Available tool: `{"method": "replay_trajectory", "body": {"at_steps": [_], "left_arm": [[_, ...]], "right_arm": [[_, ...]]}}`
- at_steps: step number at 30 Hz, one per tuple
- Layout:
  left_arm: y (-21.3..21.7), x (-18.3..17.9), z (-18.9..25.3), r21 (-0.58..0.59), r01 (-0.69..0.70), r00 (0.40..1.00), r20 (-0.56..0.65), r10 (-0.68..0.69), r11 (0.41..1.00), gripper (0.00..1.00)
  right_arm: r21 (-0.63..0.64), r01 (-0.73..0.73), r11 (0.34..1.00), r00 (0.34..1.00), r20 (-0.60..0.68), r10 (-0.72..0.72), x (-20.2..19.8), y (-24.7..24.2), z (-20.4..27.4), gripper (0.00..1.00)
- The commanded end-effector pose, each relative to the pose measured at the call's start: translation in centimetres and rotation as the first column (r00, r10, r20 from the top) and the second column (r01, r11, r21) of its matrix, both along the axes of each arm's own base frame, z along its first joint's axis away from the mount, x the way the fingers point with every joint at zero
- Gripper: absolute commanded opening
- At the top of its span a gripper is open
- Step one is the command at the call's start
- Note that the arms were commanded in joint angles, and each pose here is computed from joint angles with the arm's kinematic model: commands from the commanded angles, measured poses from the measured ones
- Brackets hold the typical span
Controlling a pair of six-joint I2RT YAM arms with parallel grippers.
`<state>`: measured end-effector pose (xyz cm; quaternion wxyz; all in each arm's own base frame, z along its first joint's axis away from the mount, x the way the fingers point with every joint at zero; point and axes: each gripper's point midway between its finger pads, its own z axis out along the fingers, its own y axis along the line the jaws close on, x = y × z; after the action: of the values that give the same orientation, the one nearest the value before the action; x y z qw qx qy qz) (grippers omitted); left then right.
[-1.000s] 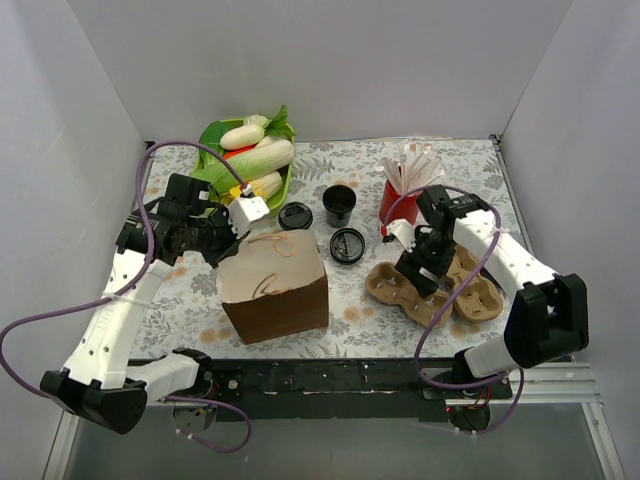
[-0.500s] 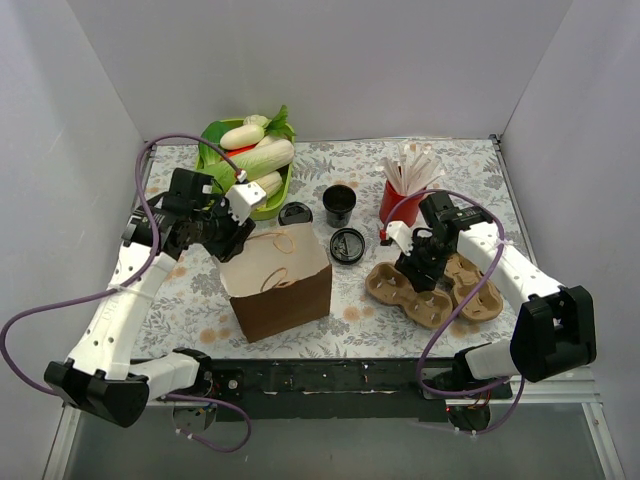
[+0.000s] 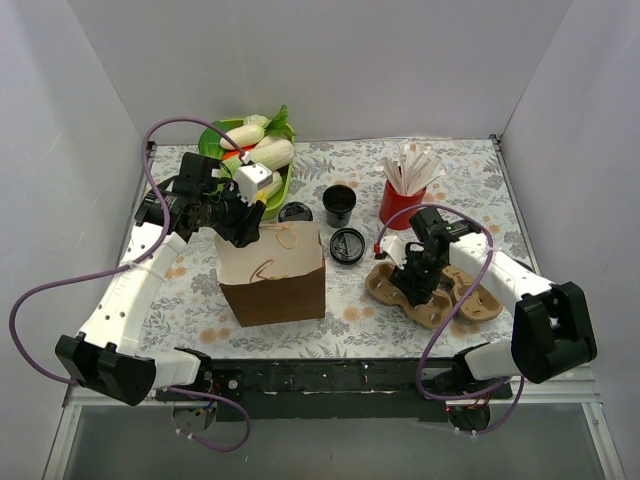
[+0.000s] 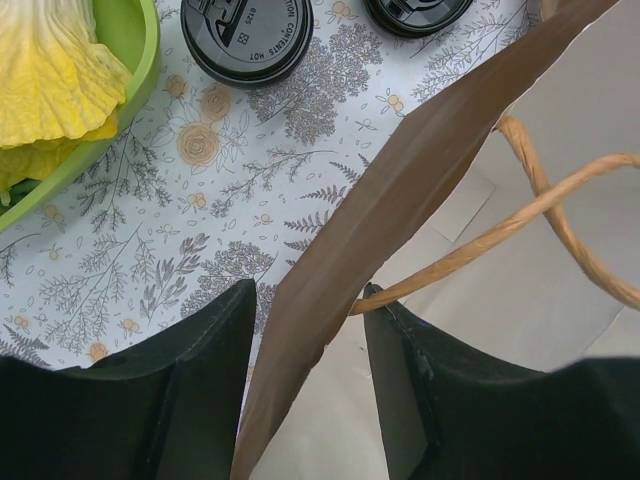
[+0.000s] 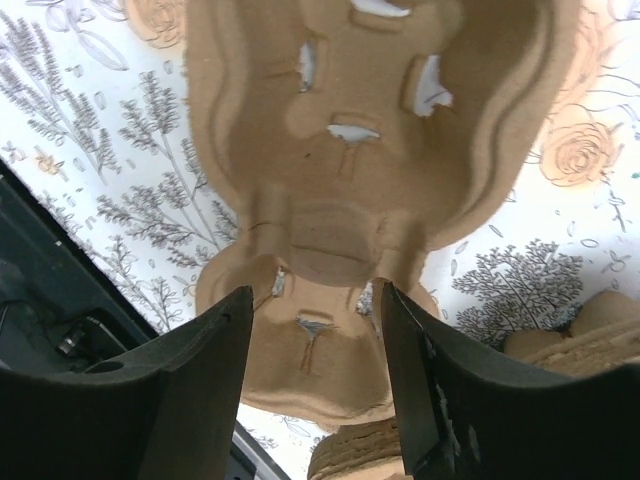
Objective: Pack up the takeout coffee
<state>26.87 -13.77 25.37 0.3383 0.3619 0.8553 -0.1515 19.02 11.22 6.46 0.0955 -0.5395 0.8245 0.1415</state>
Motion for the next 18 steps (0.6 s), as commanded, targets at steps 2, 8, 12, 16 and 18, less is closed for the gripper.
{"method": "replay_trajectory", "body": {"at_steps": [2,8,12,16,18], "left_arm": [[-0.32,-0.43,1.35,-0.039,0.012,0.999,0.03,-0.011,0.999,0.46],[-0.1,-0.86,0.93,-0.031,0.013,1.0,0.023,-0.013,0.999,0.47],[-0.05,-0.86,0.82,-0.027,0.015,1.0,0.023,-0.015,1.0,0.47],[0.05,-0.84,0.7,-0.022,0.014,1.0,0.024,-0.014,1.0,0.47],[0.05,-0.94,0.61,-0.021,0.017,1.0,0.022,-0.016,1.0,0.47]], "right_arm": [[-0.02,0.086,0.996,0.992,0.098,-0.084,2.08,-0.28,0.32,0.62],[-0.011,0.131,0.991,0.988,0.082,-0.129,1.75,-0.16,-0.06,0.62],[0.002,0.157,0.988,0.984,0.082,-0.156,1.68,-0.04,0.35,0.65],[0.013,0.165,0.986,0.985,0.057,-0.165,1.34,0.31,0.37,0.65],[0.022,0.167,0.986,0.985,0.051,-0.168,1.3,0.56,0.49,0.65]]}}
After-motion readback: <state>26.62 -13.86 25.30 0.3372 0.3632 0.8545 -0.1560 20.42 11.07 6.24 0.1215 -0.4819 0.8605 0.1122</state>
